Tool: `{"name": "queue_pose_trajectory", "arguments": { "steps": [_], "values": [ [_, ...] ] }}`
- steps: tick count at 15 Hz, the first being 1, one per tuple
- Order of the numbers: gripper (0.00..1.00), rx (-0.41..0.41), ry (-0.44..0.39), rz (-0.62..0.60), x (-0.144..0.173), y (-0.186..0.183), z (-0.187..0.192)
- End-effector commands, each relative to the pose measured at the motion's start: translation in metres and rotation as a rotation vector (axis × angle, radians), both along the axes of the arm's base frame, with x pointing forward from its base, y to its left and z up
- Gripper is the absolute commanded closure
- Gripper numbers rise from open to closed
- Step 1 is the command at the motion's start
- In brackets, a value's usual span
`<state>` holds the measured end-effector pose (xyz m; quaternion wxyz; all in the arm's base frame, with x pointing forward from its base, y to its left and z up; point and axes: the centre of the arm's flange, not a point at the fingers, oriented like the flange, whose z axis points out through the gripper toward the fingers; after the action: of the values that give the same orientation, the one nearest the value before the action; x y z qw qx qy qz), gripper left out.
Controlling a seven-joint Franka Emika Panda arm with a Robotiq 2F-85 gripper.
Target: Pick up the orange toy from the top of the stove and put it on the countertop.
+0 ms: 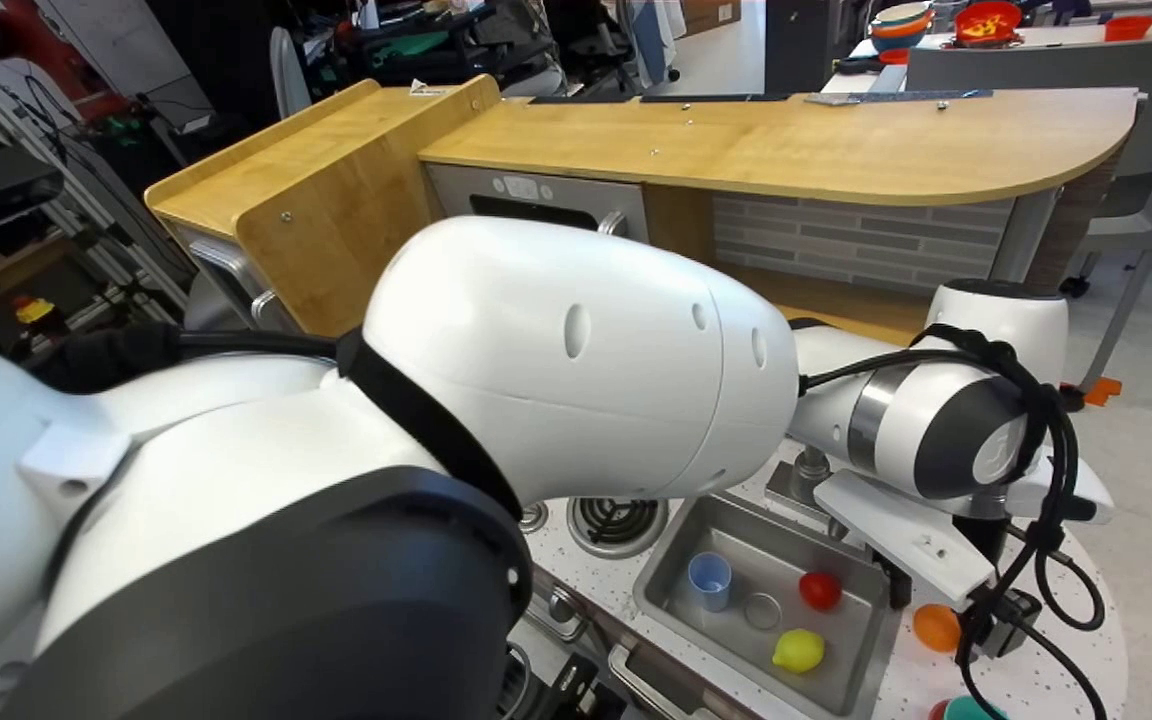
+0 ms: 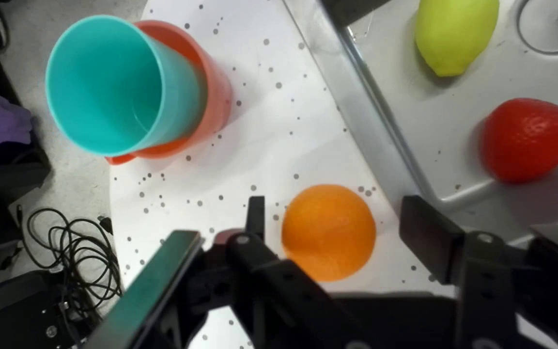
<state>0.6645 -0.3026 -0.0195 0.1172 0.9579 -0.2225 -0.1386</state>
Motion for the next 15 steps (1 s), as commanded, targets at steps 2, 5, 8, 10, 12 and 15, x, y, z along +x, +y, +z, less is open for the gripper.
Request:
{"name": "queue_pose_trajectory", "arguments": {
  "steps": [2,5,8,10,12,15],
  "values": [
    [0.0,-0.006,-0.035,0.085,-0.001,-0.004,0.021],
    [0.0,-0.013,-0.073,0.11,-0.016,-0.003,0.036],
    [0.0,-0.007,-0.105,0.122,-0.034,-0.004,0.055],
    [0.0,0.006,-0.128,0.137,-0.051,-0.006,0.071],
    [0.0,0.024,-0.147,0.153,-0.062,-0.01,0.083],
    [0.0,0.052,-0.18,0.201,-0.076,-0.009,0.097]
  ]
}}
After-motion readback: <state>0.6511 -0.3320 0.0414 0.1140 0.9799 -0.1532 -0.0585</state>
